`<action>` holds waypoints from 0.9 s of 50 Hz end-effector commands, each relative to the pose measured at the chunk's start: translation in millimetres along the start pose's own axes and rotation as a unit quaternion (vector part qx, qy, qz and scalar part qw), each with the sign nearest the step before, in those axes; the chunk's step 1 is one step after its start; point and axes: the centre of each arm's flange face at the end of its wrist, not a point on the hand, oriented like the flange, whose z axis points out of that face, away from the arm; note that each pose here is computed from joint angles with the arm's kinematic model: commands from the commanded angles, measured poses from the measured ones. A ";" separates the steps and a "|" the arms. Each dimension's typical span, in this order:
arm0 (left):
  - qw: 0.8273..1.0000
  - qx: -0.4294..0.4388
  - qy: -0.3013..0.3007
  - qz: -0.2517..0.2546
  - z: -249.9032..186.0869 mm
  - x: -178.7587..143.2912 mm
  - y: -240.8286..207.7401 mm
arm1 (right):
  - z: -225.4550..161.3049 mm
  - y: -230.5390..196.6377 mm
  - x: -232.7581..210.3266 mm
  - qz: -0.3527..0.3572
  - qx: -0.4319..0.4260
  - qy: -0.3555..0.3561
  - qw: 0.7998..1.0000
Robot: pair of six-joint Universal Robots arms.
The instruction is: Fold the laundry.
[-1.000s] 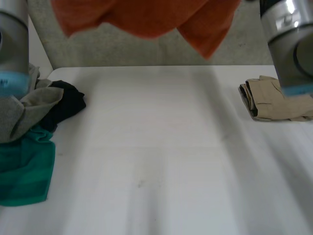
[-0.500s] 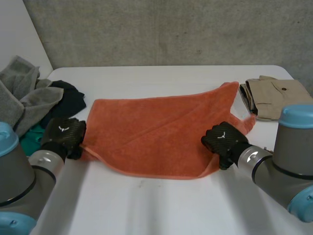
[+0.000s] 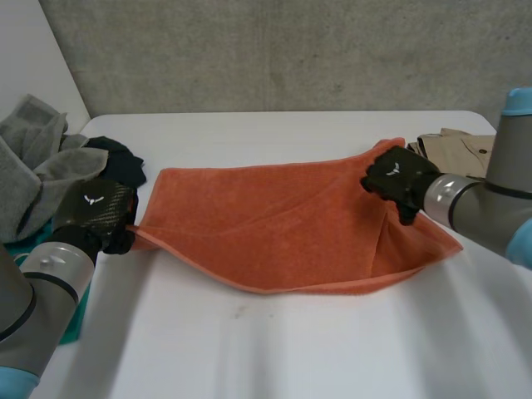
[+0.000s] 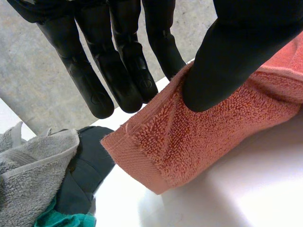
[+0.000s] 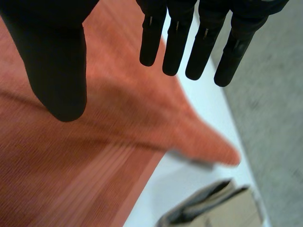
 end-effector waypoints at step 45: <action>1.000 -0.003 -0.010 -0.001 11.9 -7.3 -7.2 | 2.7 134.3 -7.2 0.148 0.017 0.017 0.989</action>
